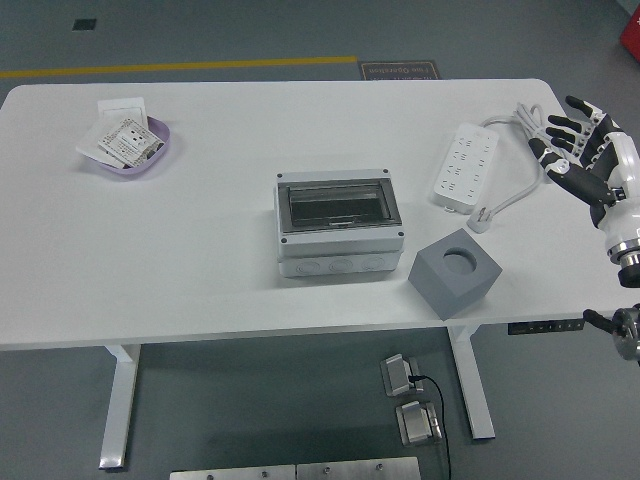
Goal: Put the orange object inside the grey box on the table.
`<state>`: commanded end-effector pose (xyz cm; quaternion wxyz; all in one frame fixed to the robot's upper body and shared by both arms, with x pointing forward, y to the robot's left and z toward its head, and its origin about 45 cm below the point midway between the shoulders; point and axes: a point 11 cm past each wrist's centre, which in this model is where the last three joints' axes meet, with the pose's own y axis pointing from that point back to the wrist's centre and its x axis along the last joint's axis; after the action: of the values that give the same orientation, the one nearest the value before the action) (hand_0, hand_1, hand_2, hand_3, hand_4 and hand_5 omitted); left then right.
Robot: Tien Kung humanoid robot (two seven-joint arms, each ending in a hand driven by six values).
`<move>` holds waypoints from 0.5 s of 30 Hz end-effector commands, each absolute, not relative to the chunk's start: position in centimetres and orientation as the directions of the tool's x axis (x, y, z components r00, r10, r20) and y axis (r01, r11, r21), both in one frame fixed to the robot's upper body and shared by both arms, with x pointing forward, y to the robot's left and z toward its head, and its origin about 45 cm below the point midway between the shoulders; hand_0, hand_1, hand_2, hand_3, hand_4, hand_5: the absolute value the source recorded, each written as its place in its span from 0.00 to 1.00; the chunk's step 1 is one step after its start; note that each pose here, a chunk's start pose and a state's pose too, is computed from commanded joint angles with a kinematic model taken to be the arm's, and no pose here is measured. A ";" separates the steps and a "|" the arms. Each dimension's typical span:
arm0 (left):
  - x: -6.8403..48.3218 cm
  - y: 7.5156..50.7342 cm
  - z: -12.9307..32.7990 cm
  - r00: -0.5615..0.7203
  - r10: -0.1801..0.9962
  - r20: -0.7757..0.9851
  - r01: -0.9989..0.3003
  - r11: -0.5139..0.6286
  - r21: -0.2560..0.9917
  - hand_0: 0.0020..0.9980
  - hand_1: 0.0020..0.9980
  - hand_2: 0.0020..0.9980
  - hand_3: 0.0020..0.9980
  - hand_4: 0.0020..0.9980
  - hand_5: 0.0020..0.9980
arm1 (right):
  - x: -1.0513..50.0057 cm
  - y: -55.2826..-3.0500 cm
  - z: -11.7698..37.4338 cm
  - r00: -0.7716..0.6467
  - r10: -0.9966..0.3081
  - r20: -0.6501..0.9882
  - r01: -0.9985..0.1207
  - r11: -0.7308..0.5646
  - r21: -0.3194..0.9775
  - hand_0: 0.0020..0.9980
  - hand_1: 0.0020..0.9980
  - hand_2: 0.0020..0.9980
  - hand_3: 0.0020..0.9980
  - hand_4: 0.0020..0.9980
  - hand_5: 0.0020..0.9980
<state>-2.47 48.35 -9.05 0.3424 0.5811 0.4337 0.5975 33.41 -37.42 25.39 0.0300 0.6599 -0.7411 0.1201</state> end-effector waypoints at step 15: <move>-1.9 48.4 -9.0 -0.093 0.913 0.398 0.086 -0.390 0.917 0.61 0.64 0.59 0.57 0.61 0.15 | 33.3 -37.8 25.4 -0.145 -0.960 0.240 -0.984 0.115 -0.135 0.81 0.75 0.72 0.79 0.83 0.19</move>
<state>-1.88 48.44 -9.00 0.3446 0.5788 0.4313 0.6002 33.25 -37.85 25.45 0.0465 0.6523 -0.7451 0.1312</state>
